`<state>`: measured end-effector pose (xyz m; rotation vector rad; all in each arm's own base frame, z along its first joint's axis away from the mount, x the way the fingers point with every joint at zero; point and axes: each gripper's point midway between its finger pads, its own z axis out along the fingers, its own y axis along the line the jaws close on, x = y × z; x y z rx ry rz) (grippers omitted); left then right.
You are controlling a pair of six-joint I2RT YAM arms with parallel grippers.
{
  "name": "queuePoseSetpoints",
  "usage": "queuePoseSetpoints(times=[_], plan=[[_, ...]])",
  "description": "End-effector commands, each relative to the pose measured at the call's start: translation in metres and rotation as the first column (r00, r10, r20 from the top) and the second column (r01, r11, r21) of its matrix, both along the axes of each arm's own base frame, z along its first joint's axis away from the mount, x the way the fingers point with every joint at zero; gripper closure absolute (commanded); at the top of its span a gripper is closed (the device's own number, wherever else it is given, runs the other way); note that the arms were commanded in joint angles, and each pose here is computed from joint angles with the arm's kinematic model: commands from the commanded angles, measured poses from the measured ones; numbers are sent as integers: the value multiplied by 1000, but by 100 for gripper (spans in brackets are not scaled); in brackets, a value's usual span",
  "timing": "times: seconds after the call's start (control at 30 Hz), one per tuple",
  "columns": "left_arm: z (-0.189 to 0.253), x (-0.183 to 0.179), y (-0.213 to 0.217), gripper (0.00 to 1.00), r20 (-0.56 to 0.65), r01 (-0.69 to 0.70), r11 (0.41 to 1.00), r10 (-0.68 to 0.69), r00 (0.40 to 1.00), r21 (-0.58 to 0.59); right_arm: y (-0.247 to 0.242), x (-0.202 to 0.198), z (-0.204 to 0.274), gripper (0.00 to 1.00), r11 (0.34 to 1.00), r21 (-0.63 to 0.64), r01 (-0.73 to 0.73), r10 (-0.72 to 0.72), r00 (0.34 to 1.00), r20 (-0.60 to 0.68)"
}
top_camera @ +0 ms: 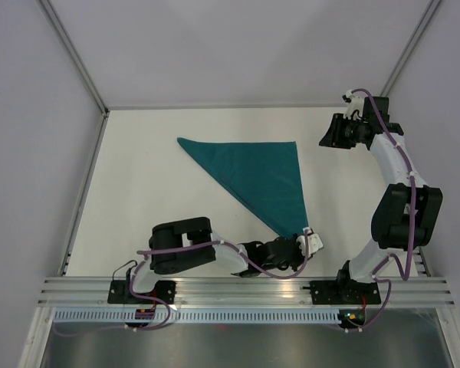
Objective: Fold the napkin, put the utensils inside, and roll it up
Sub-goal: Fold the napkin
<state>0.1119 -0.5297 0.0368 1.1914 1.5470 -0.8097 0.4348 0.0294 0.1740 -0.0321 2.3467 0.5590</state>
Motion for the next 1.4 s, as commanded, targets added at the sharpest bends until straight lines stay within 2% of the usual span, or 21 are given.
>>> queuePoseSetpoints(times=[0.0,0.2,0.33,0.43,0.53,0.73,1.03,1.37], plan=[[64,11,-7,98,-194,-64,973,20,981,-221,-1,1,19,61,1000,-3,-1,1,998,63],[93,56,17,98,-340,-198,932,88,936,-304,-1,1,19,61,1000,-4,-2,2,998,62],[100,88,39,98,-378,-299,903,172,910,-308,-1,1,19,61,1000,-3,-2,2,998,59],[104,122,67,98,-425,-401,862,251,870,-311,-1,2,19,61,1000,-3,-1,1,998,60],[103,140,87,98,-468,-473,827,304,830,-303,-1,2,18,61,1000,1,0,0,999,54],[94,196,138,98,-561,-634,729,421,712,-258,-1,2,16,61,1000,1,1,-1,999,48],[85,243,187,98,-642,-751,625,489,590,-214,-1,3,15,61,1000,-1,1,-1,999,42],[76,269,227,98,-668,-805,562,528,525,-189,3,4,15,61,1000,-7,-9,10,999,38]])
